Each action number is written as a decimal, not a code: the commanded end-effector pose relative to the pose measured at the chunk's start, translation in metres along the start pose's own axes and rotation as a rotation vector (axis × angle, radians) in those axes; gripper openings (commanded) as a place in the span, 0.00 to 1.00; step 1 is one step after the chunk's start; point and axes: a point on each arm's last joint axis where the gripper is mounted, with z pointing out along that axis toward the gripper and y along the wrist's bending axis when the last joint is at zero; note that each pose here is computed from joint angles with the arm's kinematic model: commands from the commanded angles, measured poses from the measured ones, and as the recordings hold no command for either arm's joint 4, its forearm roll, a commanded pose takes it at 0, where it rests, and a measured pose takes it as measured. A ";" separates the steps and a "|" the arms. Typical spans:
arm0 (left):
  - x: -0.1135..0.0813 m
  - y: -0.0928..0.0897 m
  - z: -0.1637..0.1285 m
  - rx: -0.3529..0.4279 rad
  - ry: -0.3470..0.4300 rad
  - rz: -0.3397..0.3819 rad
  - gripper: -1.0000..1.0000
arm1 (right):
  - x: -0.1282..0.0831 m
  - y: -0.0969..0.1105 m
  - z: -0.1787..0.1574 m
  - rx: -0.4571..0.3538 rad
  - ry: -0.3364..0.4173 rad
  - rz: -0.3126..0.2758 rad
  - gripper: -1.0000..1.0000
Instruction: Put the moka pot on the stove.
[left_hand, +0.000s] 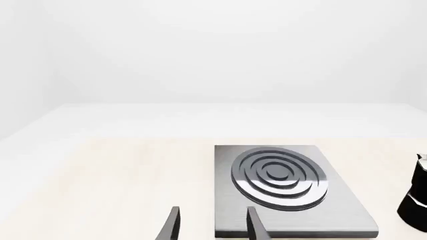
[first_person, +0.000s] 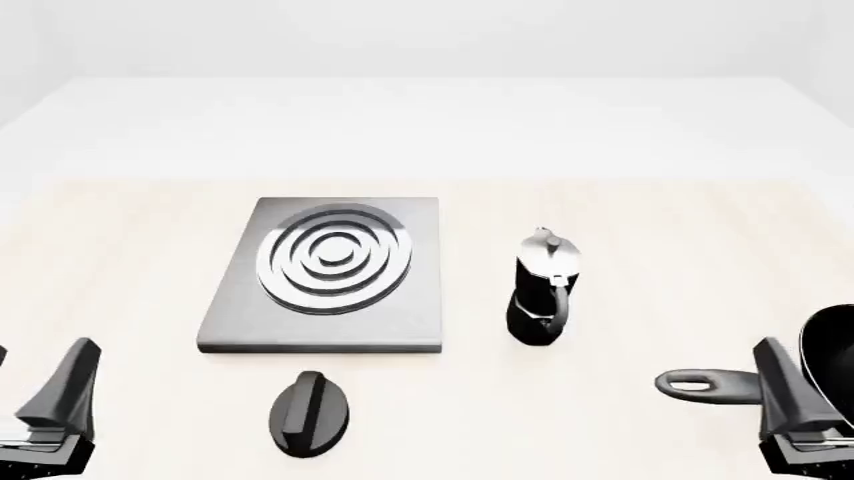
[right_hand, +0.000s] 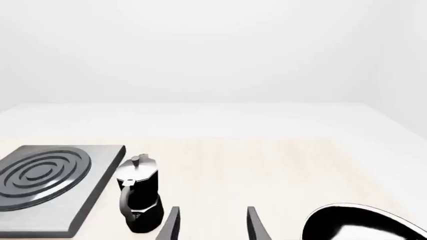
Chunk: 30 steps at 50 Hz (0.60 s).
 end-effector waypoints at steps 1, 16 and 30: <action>0.000 0.000 0.000 0.000 0.000 0.000 1.00 | 0.000 0.000 0.001 0.002 0.004 0.007 1.00; 0.000 0.000 0.000 0.000 0.000 0.000 1.00 | -0.032 0.001 -0.005 -0.012 -0.024 -0.011 1.00; 0.000 0.000 0.000 0.000 0.000 0.000 1.00 | -0.060 0.007 0.003 -0.124 0.027 -0.069 1.00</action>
